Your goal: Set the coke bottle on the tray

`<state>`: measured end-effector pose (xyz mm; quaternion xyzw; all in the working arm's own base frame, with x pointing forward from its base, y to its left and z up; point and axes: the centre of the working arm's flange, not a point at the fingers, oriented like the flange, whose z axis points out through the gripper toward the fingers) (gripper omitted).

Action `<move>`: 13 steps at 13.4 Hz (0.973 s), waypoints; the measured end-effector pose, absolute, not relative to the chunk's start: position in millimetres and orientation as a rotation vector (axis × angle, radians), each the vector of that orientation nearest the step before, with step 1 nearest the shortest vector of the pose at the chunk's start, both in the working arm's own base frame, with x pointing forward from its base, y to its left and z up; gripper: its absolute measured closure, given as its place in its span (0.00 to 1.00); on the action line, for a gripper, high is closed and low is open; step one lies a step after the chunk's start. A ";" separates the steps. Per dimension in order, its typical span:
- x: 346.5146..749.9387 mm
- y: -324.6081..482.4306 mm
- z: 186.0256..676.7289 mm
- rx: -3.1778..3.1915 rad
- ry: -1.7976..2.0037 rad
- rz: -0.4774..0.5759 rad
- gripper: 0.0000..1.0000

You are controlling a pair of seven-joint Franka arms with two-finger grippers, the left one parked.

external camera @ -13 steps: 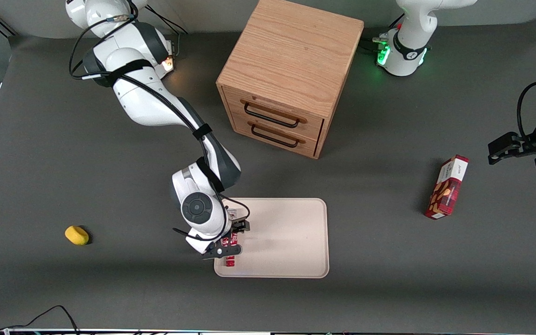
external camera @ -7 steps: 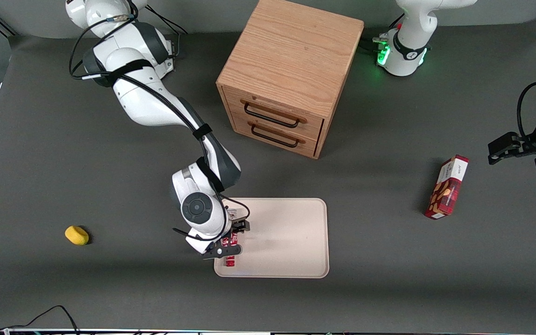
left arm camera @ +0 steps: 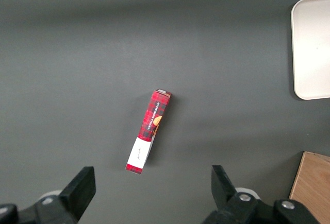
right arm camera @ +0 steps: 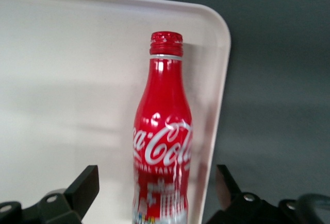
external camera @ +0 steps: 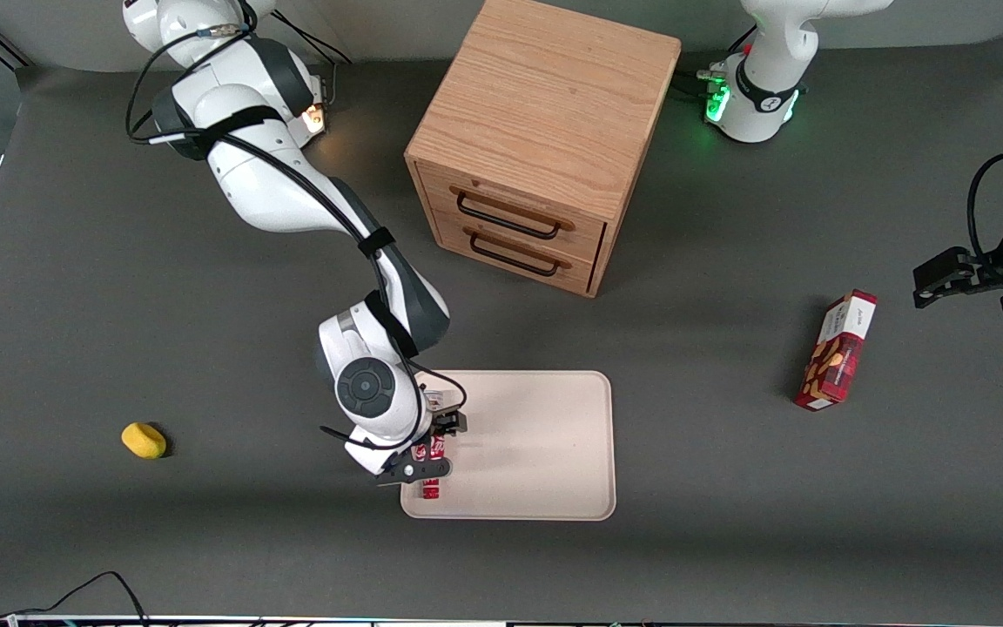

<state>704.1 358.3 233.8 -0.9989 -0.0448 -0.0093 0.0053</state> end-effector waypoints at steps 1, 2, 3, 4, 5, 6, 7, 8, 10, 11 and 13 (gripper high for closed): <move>701.0 357.0 249.7 -3.133 -0.132 -0.015 0.00; 695.9 353.9 267.1 -3.141 -0.124 0.011 0.00; 689.8 347.0 284.8 -3.153 -0.115 0.047 0.00; 683.1 337.2 303.3 -3.163 -0.104 0.081 0.00; 674.0 327.2 323.5 -3.171 -0.094 0.109 0.00; 663.6 317.3 344.4 -3.173 -0.086 0.118 0.00; 652.0 304.0 366.0 -3.175 -0.070 0.124 0.00; 639.0 288.5 387.5 -3.174 -0.049 0.130 0.00; 607.7 256.0 425.9 -3.173 -0.018 0.130 0.00; 590.5 239.0 441.6 -3.174 -0.022 0.131 0.00; 554.3 206.3 465.4 -3.174 -0.026 0.133 0.00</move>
